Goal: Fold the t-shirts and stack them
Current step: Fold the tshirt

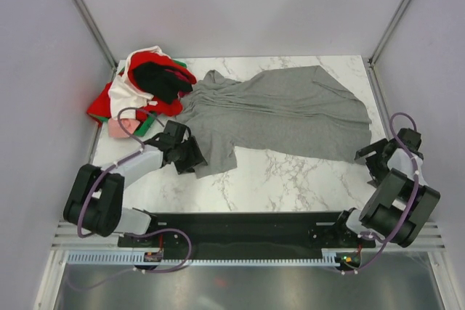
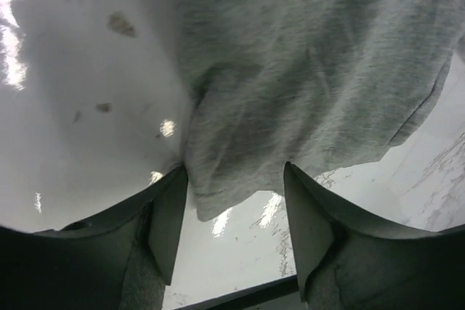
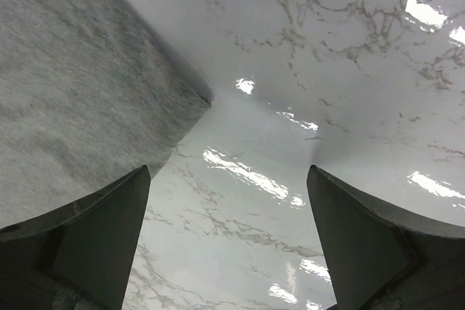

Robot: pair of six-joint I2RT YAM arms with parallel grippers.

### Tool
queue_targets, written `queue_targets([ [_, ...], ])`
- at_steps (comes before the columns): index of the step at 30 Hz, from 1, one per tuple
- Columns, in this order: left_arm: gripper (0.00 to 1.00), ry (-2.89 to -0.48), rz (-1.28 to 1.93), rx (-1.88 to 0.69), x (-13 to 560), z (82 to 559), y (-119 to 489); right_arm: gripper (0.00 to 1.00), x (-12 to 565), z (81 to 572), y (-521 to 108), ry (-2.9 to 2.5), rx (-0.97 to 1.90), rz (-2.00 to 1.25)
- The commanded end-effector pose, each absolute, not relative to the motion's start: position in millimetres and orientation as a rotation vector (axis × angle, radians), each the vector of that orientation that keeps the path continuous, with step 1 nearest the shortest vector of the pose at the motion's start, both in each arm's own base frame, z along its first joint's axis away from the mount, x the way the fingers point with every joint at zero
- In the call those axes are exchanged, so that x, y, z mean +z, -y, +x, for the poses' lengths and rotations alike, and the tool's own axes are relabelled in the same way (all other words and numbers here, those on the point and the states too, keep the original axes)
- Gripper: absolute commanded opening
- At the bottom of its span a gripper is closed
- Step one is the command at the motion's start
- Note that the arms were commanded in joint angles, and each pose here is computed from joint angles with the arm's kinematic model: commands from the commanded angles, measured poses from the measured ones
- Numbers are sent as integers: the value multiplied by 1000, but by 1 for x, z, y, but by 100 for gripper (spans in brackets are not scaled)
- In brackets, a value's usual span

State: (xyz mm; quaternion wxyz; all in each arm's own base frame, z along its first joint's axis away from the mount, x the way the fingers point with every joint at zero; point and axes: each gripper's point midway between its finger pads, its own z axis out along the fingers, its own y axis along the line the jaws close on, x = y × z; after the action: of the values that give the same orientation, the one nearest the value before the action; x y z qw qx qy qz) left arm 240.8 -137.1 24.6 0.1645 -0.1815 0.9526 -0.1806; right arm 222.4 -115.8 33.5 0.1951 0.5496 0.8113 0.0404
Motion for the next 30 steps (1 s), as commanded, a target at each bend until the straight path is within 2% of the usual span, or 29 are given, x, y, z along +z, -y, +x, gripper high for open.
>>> queue_targets([
  [1,62,-2712,-479,-531,15,251,161,97,37,233,129,-2244,42,1518],
  [2,55,-2732,-457,-495,8,248,165,97,37,235,130,-2241,35,1516],
  [3,36,-2733,-474,-491,7,250,168,97,35,234,130,-2241,26,1524],
  [4,25,-2732,-480,-490,6,251,169,97,33,234,128,-2249,17,1521],
  [6,5,-2727,-491,-480,7,257,170,96,29,230,128,-2263,-32,1524],
  [7,2,-2723,-491,-478,8,260,170,95,27,231,122,-2283,-49,1500],
  [13,2,-2673,-427,-476,43,281,175,93,23,236,132,-2240,-159,1486],
  [18,2,-2656,-412,-437,63,280,167,84,20,265,142,-2210,-115,1467],
  [22,2,-2646,-426,-445,73,276,166,66,20,286,150,-2196,-90,1448],
  [26,2,-2641,-454,-444,77,273,164,53,9,287,144,-2236,-51,1462],
  [30,2,-2630,-468,-450,81,273,163,56,3,270,132,-2263,-38,1456],
])
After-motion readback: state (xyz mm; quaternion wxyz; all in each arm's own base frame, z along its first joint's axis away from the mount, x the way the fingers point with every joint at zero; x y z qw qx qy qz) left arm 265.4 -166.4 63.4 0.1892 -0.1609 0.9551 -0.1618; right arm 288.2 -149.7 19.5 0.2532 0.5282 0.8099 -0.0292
